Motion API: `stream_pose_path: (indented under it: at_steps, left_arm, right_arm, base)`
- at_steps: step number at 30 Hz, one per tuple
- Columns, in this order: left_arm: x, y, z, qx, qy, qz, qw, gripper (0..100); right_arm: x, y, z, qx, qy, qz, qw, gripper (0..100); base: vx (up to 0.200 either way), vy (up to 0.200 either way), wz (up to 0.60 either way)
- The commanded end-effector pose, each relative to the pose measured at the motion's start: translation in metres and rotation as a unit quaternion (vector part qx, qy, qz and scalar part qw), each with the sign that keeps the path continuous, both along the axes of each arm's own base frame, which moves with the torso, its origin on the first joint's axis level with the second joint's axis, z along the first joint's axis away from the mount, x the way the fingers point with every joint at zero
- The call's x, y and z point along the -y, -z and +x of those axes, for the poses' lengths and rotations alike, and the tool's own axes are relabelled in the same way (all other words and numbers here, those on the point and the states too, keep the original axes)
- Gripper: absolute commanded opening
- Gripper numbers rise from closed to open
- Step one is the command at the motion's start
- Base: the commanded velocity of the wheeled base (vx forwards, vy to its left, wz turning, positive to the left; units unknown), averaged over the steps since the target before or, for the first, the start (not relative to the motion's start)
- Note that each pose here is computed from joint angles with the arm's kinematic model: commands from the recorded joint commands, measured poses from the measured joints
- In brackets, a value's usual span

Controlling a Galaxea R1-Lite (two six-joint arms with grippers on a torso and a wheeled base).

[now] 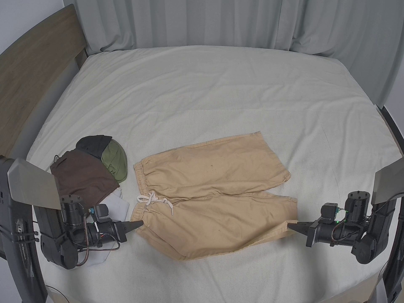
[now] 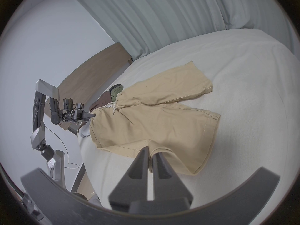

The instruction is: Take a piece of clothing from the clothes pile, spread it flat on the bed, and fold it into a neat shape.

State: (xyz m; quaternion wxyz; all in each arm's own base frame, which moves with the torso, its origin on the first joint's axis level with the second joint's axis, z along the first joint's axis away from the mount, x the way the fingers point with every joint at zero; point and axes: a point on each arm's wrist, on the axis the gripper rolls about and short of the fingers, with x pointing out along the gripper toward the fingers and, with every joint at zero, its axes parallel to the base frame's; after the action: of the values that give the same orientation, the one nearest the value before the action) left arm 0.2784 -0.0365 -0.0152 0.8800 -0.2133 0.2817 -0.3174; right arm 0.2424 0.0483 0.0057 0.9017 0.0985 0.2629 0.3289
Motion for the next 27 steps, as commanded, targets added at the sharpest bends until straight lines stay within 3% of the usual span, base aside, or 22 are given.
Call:
stream_pose_path:
  at_steps: [1,27]
  left_arm:
    - [0.0,-0.003,0.003,0.007,-0.003,-0.003,1.0,0]
    - [-0.001,-0.007,0.007,0.01,-0.011,-0.012,0.9998,0]
  right_arm:
    - [0.0,-0.004,0.0,0.007,0.0,0.002,1.0,0]
    - [-0.002,-0.026,0.011,0.045,0.015,0.034,0.9983,0]
  base:
    - [0.0,0.0,0.0]
    - [0.0,0.0,0.0]
